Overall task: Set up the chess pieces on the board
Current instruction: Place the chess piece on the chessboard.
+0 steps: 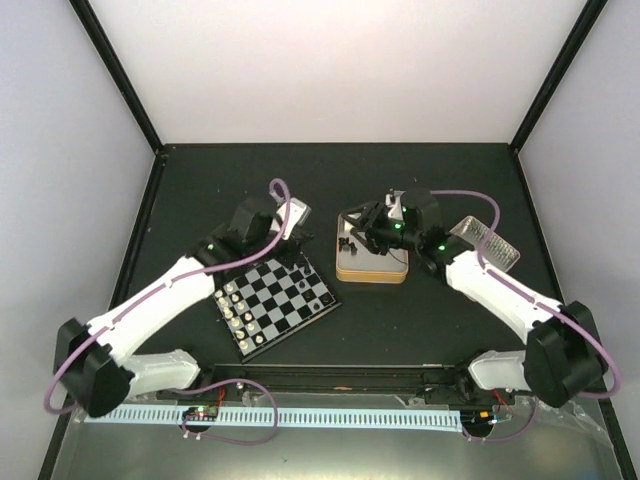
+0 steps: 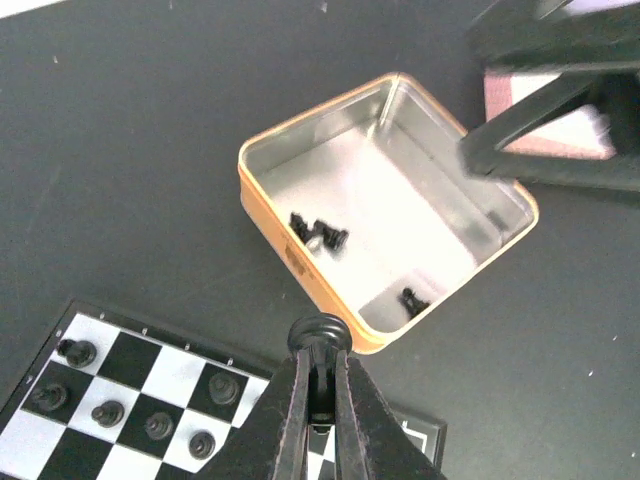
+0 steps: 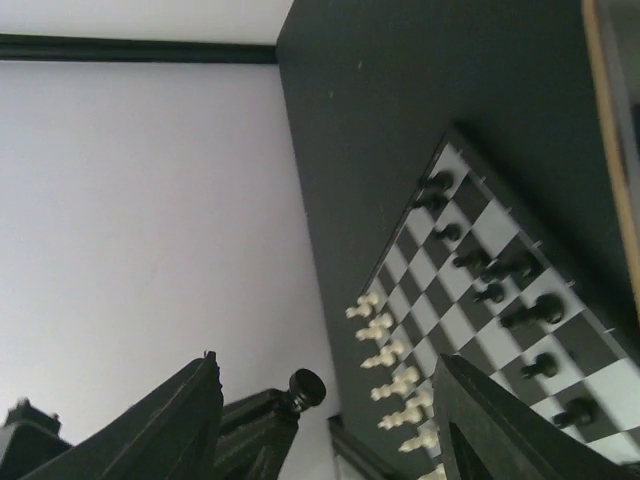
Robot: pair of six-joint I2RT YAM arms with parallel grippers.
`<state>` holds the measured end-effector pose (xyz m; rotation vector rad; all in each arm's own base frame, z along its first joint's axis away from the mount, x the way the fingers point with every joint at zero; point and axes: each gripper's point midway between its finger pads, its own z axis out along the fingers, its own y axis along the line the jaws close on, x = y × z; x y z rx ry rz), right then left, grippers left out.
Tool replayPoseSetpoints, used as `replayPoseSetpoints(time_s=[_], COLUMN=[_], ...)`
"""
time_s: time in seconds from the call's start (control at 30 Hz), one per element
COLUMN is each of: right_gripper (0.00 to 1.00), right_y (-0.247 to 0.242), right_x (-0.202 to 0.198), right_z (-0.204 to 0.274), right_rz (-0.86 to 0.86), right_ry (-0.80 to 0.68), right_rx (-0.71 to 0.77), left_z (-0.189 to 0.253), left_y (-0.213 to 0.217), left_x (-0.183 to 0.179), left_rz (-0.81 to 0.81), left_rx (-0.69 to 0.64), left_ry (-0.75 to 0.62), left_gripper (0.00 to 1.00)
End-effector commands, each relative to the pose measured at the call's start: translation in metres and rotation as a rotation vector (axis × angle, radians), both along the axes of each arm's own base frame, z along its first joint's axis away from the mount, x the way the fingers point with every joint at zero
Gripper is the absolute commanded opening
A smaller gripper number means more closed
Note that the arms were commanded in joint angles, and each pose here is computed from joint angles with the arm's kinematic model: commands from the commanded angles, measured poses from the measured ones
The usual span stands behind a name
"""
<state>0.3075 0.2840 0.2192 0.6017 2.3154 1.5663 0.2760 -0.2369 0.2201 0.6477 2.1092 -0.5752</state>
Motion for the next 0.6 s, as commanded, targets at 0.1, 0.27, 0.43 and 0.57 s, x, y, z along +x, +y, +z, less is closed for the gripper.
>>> replayPoseSetpoints(time_s=[0.1, 0.27, 0.43, 0.57], right_gripper=[0.58, 0.58, 0.59, 0.59], right_y=[-0.048, -0.064, -0.070, -0.069], right_x=[0.003, 0.002, 0.000, 0.000], right_z=[-0.011, -0.018, -0.028, -0.037], right_rz=[-0.074, -0.085, -0.083, -0.067], right_ry=[-0.150, -0.172, -0.161, -0.141], right_rx=[-0.281, -0.377, -0.414, -0.419], left_z=[-0.045, -0.076, -0.096, -0.114], left_y=[0.013, 0.019, 0.029, 0.039], left_x=[0.014, 0.039, 0.061, 0.075], left_rz=[0.023, 0.091, 0.169, 0.217], left_rx=[0.295, 0.386, 0.401, 0.404], left_ry=[0.273, 0.434, 0.544, 0.620], left_gripper=[0.02, 0.02, 0.01, 0.02])
